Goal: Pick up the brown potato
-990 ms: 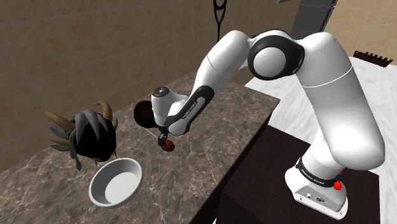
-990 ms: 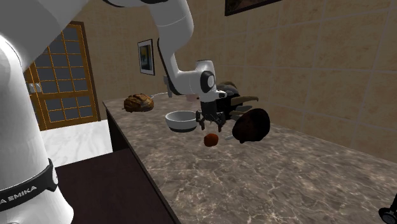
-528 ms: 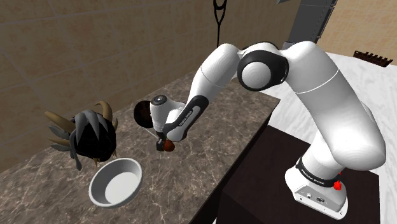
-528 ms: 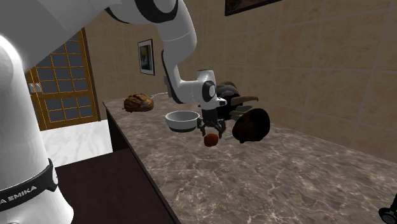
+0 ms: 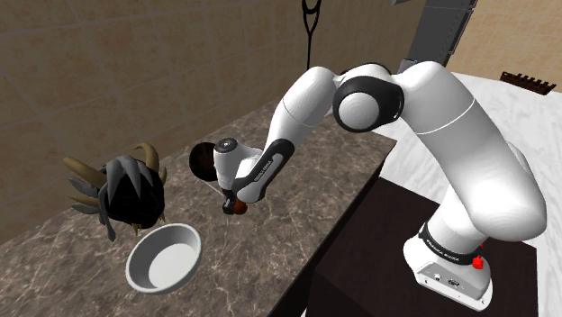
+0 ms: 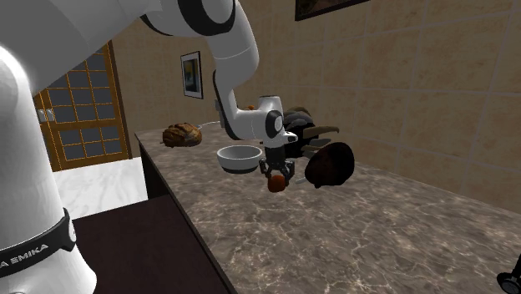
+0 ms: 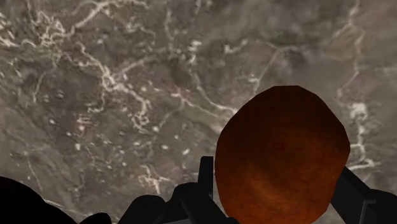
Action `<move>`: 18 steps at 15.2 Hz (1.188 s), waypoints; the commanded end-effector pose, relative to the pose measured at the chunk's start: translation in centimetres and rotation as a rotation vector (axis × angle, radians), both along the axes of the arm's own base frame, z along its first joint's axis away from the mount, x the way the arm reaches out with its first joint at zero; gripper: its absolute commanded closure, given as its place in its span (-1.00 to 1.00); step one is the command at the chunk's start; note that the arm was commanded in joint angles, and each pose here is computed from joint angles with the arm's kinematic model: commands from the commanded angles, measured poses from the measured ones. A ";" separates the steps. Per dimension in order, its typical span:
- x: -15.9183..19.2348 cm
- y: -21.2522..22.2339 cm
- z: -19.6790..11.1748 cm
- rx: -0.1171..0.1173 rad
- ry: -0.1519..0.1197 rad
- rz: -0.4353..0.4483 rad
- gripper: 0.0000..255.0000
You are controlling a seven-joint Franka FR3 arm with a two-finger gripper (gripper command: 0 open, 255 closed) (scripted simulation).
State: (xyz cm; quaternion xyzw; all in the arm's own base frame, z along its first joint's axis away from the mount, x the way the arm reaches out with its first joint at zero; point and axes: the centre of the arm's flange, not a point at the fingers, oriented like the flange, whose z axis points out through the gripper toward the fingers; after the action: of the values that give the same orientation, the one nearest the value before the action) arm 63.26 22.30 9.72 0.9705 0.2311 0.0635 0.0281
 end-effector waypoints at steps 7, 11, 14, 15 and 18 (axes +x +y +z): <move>0.0 0.0 1.0 -0.001 0.001 -0.001 1.00; 0.0 0.0 3.1 -0.001 0.001 -0.001 1.00; 0.0 0.0 4.7 -0.001 0.001 -0.001 1.00; 0.0 0.0 5.2 -0.001 0.001 -0.001 1.00; 0.0 0.0 6.8 -0.001 0.001 -0.001 1.00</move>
State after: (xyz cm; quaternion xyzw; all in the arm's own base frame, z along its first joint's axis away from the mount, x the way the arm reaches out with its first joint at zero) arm 63.29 22.33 15.96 0.9705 0.2307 0.0632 0.0283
